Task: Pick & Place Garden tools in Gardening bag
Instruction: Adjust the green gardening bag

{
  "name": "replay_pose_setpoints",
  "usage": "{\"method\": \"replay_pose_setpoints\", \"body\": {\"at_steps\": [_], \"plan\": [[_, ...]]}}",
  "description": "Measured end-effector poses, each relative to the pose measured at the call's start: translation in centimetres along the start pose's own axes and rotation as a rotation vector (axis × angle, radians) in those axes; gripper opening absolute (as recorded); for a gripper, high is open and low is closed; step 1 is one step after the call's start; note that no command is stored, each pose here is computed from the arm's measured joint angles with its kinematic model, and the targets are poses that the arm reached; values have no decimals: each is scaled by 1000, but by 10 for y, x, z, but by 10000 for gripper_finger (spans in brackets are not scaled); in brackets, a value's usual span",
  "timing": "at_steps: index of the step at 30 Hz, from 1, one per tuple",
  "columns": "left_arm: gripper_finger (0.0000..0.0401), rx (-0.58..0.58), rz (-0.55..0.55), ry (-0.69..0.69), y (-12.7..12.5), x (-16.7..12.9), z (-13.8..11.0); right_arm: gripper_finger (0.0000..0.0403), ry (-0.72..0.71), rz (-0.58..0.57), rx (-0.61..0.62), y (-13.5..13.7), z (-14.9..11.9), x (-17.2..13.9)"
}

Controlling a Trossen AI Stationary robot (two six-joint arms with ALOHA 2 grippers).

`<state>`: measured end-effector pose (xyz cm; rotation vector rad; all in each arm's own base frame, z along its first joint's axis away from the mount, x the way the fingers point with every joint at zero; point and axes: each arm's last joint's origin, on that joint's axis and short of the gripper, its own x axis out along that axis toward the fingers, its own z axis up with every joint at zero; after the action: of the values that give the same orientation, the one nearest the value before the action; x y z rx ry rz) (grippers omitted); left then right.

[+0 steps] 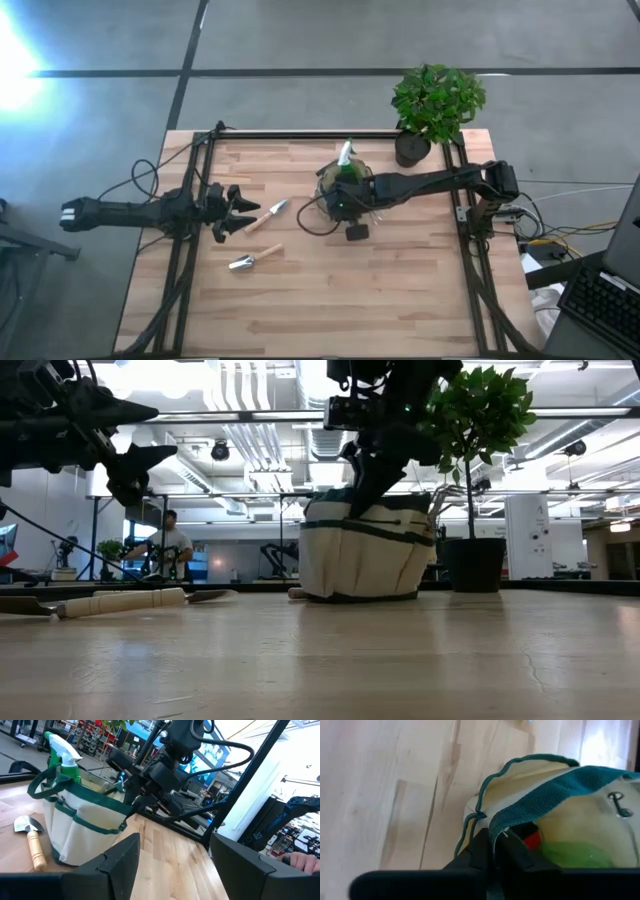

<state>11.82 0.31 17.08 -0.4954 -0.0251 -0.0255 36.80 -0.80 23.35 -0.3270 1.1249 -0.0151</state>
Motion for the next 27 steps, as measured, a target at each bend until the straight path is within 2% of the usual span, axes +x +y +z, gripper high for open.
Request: {"method": "replay_pose_setpoints", "body": {"at_steps": [8, 17, 22, 27], "plan": [[245, 0, 0, 0, 0, 0, 0, 9, -16, 184, -4, 14, 0, -2], [245, 0, 0, 0, 0, 0, 0, 8, 21, 230, -69, 37, -1, -14], [245, 0, 0, 1, 0, 0, 0, 8, -30, 246, -84, 43, 0, -34], [245, 0, 0, 0, 0, 0, 0, 8, -87, 330, -67, 46, 0, -51]]}}
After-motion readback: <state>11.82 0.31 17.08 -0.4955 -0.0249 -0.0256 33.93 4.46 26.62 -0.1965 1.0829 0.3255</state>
